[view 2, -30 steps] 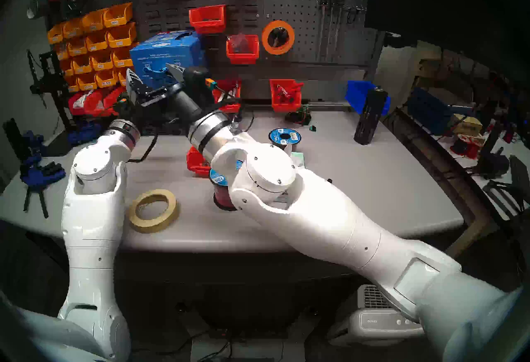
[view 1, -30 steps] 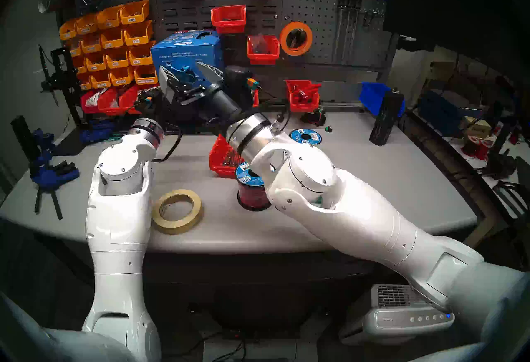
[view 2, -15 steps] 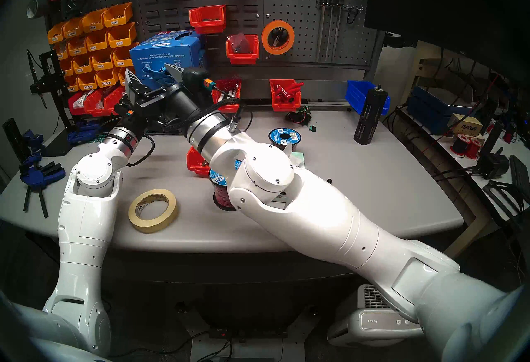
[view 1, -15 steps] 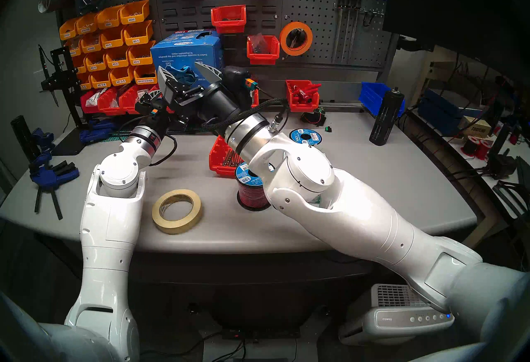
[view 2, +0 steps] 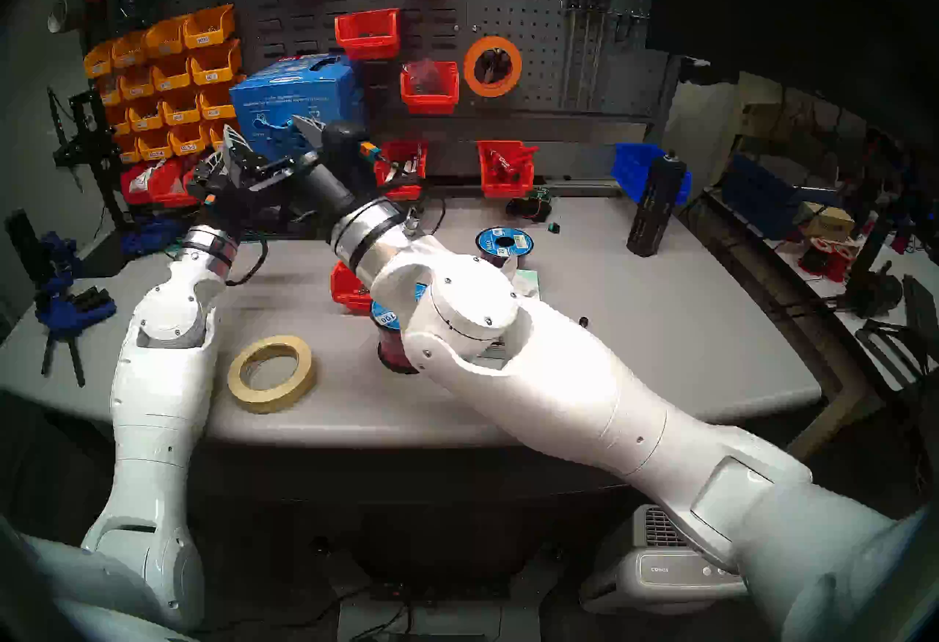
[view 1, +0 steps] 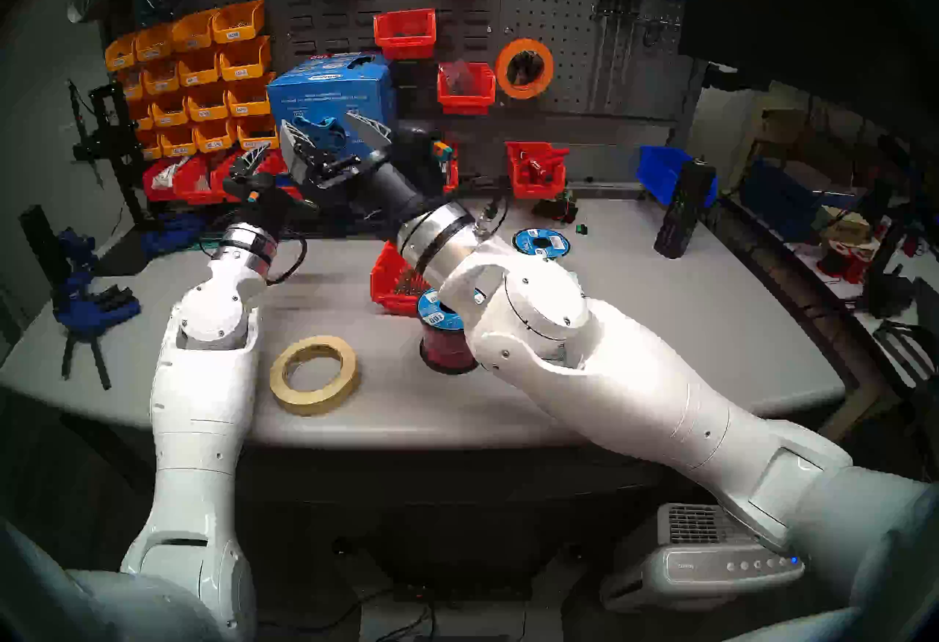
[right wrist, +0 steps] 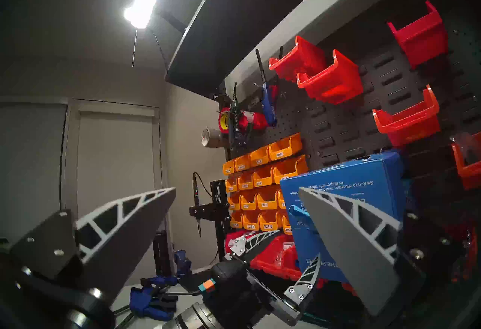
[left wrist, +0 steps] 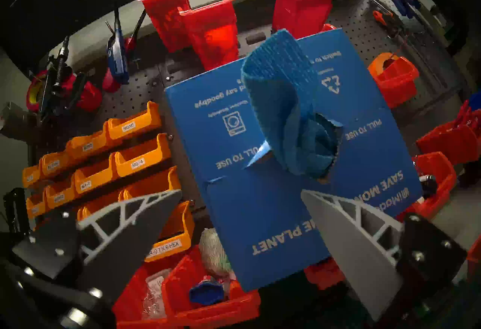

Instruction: Take out a shop towel

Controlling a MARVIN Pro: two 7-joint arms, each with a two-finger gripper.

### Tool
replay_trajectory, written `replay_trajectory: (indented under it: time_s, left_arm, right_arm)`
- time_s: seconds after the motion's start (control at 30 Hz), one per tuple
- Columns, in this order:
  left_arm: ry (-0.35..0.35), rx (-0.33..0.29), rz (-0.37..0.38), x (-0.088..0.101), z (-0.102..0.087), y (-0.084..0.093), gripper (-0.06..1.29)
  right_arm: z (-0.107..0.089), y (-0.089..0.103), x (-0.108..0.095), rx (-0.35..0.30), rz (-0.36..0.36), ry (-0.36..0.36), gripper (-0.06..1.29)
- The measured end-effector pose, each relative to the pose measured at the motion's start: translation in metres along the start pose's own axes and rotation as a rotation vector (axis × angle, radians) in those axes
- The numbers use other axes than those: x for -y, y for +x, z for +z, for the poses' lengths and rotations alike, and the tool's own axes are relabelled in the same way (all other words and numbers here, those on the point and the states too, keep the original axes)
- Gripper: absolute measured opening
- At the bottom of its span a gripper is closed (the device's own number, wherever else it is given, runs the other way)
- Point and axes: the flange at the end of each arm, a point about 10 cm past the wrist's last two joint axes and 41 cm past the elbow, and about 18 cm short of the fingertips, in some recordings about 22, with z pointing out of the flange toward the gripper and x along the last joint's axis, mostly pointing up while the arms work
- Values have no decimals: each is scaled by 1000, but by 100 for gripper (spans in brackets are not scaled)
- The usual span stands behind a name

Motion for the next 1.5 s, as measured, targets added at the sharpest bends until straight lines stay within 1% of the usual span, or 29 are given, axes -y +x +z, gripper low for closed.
replay_trajectory:
  time_s: [0.1, 0.23, 0.4, 0.6, 0.73, 0.83, 1.07, 1.23, 1.4, 1.5]
  left_arm:
    - [-20, -14, -8, -2, -4, -8, 126]
    - [-67, -46, -9, -6, -8, -14, 126]
    - [-103, -110, 2, -6, -7, -11, 126]
    - [-129, -189, 18, -5, -5, -10, 126]
    - [-149, -230, 29, -6, -2, -10, 126]
    - [-172, -247, 36, -8, -1, -10, 126]
    - [-217, -257, 53, -11, 2, -10, 126]
    - [-225, -249, 67, -5, 6, -8, 126]
    - [-198, -193, 46, 6, 13, -5, 126]
    - [-175, -157, 21, 15, 18, 0, 126]
  right_arm:
    - [0, -1, 0, 0, 0, 0, 124]
    - [1, -1, 0, -1, 1, 0, 124]
    - [1, -1, 0, -3, -1, -1, 124]
    - [1, -1, 0, -6, -4, -5, 124]
    - [2, -1, -1, -8, -5, -11, 124]
    - [2, -1, -1, -10, -6, -17, 124]
    - [1, -1, -1, -13, -8, -25, 124]
    - [1, 0, 0, -15, -8, -27, 124]
    - [1, 1, 1, -17, -8, -27, 124]
    - [1, 1, 1, -17, -8, -26, 124]
